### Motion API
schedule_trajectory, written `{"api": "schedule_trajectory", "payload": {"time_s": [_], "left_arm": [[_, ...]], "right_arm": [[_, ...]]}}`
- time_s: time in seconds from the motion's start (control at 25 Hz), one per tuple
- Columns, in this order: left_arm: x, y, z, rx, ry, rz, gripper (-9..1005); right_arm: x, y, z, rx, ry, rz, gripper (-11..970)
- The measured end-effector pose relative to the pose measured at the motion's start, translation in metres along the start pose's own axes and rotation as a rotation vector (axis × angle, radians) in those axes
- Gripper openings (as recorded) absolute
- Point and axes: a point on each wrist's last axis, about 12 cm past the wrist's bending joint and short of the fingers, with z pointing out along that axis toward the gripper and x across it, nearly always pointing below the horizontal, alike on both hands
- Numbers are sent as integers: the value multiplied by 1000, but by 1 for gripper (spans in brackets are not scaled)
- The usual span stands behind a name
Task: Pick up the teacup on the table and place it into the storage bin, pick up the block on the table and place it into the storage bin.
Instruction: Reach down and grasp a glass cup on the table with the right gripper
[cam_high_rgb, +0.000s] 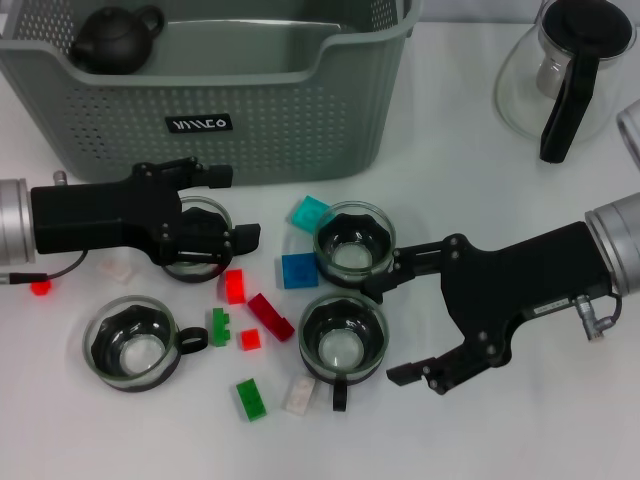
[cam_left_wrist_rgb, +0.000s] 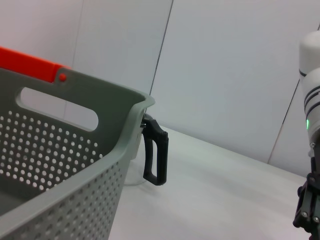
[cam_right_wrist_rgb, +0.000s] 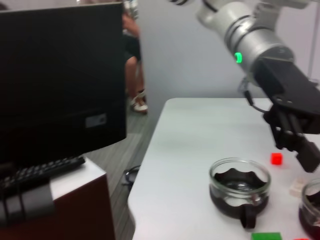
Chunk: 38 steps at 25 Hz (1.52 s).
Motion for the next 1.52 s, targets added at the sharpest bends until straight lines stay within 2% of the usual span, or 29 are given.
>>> {"api": "schedule_trajectory", "payload": {"time_s": [0.28,0.52,0.88,1.52], "left_arm": [[3,-3,1,13,-3,-12,943],[5,-6,3,38,15,-11,943],[15,-14,8,88,81,-19,942],[19,-17,13,88,71,-34,941]], "right_arm": [[-13,-9,13,-71,101,-74,916],[-21,-17,26,-108,163,-86,916],[-25,-19,39,-140,231,-70,913],[-26,-22,48,-183,341,-94,911]]}}
